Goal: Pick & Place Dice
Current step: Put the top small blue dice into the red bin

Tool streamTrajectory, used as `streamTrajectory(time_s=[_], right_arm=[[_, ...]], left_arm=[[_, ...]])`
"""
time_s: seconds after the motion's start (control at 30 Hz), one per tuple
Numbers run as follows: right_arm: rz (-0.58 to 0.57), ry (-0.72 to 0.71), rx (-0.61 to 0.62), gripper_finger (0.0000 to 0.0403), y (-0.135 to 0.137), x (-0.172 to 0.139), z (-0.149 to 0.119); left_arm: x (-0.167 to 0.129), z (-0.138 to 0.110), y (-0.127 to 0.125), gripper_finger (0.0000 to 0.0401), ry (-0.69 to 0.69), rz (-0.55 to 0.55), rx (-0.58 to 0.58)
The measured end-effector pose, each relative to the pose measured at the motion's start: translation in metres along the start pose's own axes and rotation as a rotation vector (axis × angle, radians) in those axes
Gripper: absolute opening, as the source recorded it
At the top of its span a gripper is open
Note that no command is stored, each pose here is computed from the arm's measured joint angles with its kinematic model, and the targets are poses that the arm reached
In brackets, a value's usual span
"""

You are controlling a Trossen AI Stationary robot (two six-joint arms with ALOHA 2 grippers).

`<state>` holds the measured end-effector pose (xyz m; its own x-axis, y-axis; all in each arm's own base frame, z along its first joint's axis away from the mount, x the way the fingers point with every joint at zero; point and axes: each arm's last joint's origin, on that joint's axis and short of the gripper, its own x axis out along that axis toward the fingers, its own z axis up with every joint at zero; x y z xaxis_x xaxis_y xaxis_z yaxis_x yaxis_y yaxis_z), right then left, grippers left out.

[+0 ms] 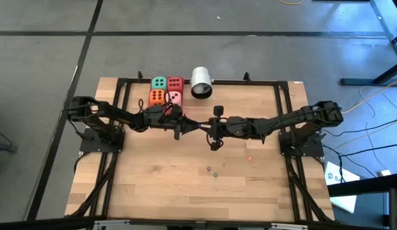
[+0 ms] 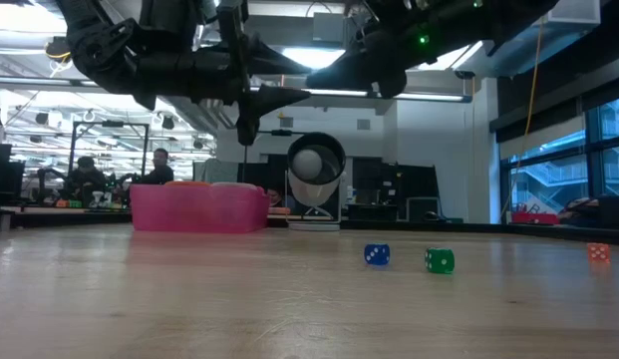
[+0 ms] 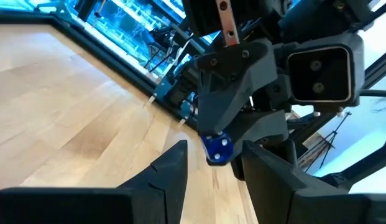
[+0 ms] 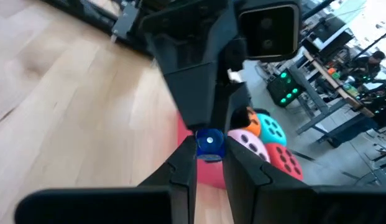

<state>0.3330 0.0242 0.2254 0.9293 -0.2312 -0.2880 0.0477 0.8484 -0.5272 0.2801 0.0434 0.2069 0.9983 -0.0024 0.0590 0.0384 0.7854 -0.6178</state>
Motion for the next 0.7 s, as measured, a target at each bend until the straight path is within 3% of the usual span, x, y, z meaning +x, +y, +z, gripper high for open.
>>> streamTrajectory(time_s=[0.7], right_arm=[[-0.004,-0.008,-0.003,0.0057,-0.0012,0.0015,-0.0004]], left_arm=[[0.0065,0.0038,-0.0037,0.0144,0.000,0.018,0.000]])
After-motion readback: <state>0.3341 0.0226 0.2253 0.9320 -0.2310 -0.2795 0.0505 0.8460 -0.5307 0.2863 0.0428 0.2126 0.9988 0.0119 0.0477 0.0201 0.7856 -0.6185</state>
